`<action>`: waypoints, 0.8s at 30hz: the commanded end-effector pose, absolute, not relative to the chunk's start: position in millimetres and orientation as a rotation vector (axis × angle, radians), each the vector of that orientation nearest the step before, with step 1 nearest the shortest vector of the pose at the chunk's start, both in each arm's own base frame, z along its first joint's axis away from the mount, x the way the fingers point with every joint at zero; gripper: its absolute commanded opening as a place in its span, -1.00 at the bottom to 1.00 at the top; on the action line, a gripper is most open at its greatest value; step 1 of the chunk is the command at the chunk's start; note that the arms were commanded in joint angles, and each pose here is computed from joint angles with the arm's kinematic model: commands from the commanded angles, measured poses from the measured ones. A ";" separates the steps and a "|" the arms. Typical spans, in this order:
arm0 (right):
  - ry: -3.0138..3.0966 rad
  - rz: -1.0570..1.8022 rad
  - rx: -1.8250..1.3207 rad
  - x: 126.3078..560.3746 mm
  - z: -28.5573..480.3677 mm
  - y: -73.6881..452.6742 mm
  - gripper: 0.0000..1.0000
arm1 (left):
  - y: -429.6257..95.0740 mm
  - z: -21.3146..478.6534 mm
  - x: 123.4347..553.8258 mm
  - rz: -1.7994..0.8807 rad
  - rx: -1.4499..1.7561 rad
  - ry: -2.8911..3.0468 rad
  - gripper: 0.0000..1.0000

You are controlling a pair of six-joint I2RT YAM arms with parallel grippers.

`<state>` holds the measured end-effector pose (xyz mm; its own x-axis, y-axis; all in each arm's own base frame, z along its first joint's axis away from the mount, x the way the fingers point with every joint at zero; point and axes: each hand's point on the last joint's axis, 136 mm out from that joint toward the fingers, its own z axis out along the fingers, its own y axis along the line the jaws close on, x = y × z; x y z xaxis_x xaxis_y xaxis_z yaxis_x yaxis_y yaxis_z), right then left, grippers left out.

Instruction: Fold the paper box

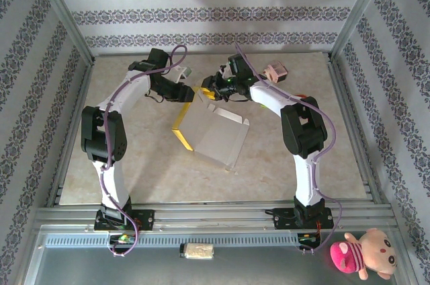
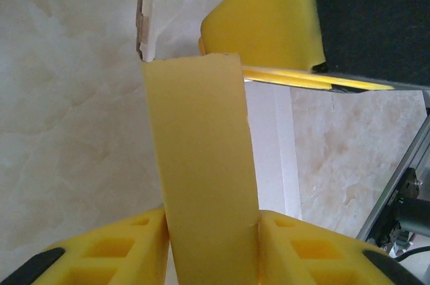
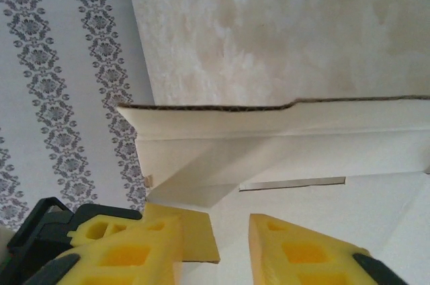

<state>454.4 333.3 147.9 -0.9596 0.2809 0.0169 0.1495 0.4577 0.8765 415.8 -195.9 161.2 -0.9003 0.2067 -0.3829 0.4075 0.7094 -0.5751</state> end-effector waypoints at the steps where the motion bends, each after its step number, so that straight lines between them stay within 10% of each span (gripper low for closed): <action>1: 2.546 1.543 0.277 447.2 165.1 326.4 -0.25 | -196.9 173.7 420.6 -0.994 0.534 2.575 -0.26; 11: 2.440 0.800 -0.244 440.2 147.7 213.3 -0.18 | -198.7 176.8 419.4 -1.017 0.524 2.573 -0.29; 24: 2.681 0.447 -0.642 405.1 88.5 240.9 -0.12 | -180.3 173.2 422.3 -0.892 0.466 2.597 -0.09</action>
<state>408.9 243.8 99.2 -0.8721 -0.2461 -0.4231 -0.4117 0.8363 0.3621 419.9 -192.2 162.2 -0.8924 0.2118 -0.3984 0.4170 0.7243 -0.5490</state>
